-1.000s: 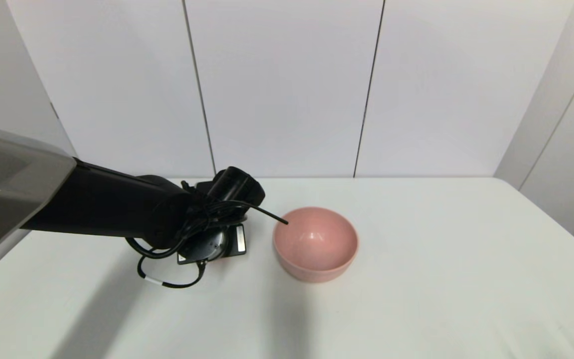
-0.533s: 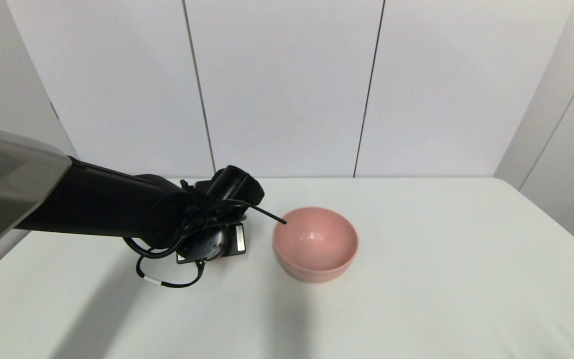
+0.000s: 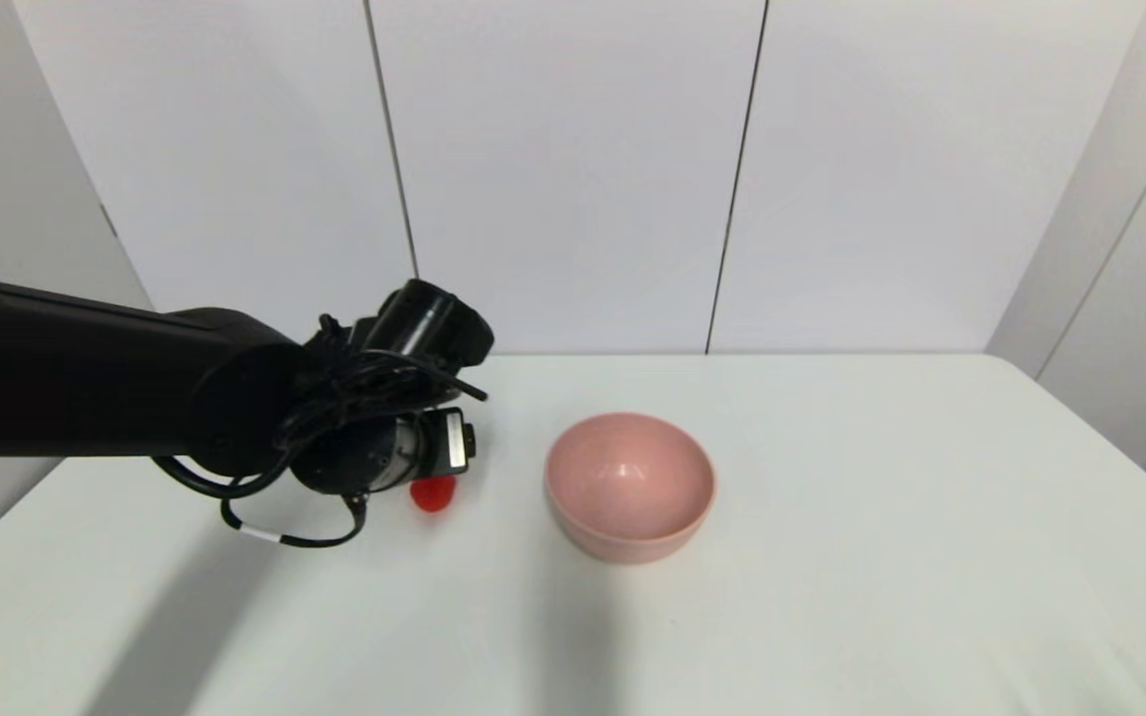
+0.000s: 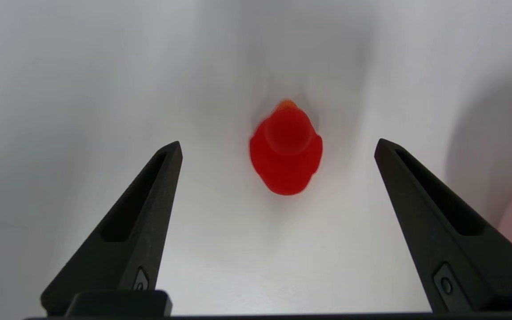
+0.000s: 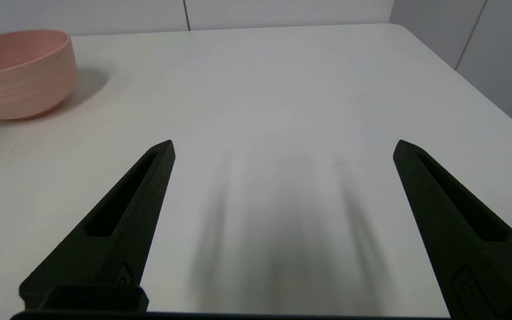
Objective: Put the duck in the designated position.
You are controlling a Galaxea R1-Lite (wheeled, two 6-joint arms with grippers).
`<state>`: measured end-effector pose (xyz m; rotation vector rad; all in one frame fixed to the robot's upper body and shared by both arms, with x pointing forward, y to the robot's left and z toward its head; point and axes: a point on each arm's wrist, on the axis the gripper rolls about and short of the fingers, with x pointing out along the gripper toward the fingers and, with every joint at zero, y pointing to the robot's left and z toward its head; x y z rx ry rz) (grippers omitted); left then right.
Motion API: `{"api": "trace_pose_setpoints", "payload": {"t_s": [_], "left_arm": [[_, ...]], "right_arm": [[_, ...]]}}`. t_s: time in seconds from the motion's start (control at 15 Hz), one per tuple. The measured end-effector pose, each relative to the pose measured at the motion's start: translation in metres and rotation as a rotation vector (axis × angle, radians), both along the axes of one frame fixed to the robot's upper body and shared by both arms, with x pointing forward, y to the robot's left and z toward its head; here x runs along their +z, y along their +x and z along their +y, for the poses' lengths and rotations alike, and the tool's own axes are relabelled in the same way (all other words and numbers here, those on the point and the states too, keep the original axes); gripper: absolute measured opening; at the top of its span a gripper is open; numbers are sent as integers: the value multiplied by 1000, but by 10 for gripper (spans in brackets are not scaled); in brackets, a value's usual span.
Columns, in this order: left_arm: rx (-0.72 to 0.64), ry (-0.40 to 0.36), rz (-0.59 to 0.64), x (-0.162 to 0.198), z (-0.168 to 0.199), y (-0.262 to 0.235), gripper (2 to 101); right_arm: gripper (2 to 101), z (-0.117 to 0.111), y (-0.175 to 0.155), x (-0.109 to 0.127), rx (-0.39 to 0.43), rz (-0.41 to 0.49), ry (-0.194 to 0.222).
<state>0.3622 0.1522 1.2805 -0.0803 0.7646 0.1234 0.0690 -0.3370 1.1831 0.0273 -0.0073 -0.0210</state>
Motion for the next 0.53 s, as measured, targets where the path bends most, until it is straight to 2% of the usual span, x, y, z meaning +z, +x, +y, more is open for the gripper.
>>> {"api": "trace_pose_setpoints", "payload": {"t_s": [0.33, 0.53], "left_arm": [[-48, 54, -142, 61, 51, -17, 928], [-139, 88, -225, 95, 86, -48, 944]], "right_arm": [[974, 0, 0, 0, 0, 0, 0], [975, 0, 0, 0, 0, 0, 0]]}}
